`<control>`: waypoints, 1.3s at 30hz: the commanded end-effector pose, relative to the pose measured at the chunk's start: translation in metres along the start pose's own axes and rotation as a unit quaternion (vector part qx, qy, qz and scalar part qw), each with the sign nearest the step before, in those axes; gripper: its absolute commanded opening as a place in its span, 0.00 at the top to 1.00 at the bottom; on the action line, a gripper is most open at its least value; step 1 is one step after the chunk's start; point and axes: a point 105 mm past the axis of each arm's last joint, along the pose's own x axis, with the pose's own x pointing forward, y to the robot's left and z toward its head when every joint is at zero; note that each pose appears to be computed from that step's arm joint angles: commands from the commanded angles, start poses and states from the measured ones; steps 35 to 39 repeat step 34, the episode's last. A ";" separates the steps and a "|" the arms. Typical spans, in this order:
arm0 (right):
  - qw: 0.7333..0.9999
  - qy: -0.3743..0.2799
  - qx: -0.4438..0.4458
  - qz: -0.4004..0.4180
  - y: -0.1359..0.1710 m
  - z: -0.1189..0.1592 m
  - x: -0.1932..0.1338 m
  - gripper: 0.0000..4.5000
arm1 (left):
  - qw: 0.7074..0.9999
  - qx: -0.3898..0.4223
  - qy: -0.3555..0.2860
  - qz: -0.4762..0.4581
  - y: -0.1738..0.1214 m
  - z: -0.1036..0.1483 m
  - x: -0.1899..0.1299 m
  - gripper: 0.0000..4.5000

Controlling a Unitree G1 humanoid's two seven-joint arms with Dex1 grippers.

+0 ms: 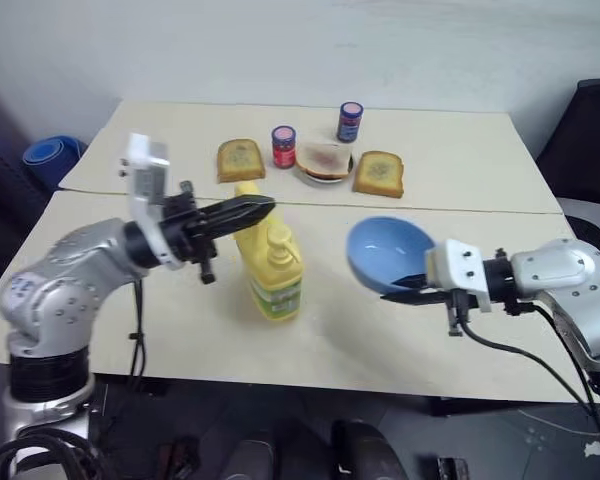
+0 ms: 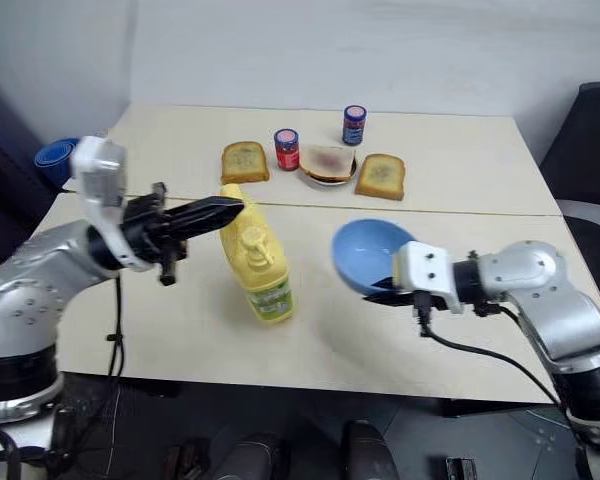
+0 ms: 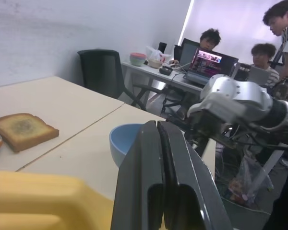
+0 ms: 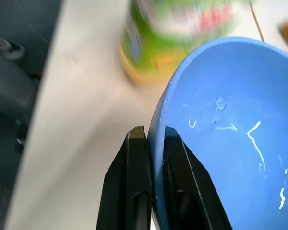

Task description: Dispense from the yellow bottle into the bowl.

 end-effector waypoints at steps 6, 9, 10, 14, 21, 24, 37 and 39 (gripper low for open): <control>0.993 0.063 0.044 -0.086 -0.012 -0.105 -0.027 1.00 | 0.989 0.017 0.112 0.096 0.011 -0.063 -0.077 0.99; 0.989 0.079 0.075 -0.101 -0.011 -0.127 -0.031 1.00 | 0.982 0.030 0.133 0.131 0.013 -0.089 -0.096 0.99; 0.987 0.078 0.084 -0.111 -0.013 -0.130 -0.031 1.00 | 0.981 0.028 0.134 0.136 0.012 -0.095 -0.098 0.95; 0.985 0.046 0.095 -0.136 -0.016 -0.130 -0.034 0.79 | 0.977 0.019 0.152 0.150 0.007 -0.119 -0.107 0.72; 0.980 -0.108 0.092 -0.139 -0.007 -0.077 -0.052 0.30 | 0.968 -0.002 0.182 0.171 -0.002 -0.136 -0.130 0.27; 0.974 -0.163 0.087 -0.131 0.014 -0.041 -0.054 0.08 | 0.961 0.038 0.196 0.191 -0.002 -0.140 -0.142 0.07; 0.971 -0.173 0.110 -0.123 0.076 -0.027 -0.037 0.01 | 0.937 0.123 0.228 0.234 -0.017 -0.160 -0.152 0.00; 0.971 -0.173 0.110 -0.123 0.076 -0.027 -0.037 0.01 | 0.937 0.123 0.228 0.234 -0.017 -0.160 -0.152 0.00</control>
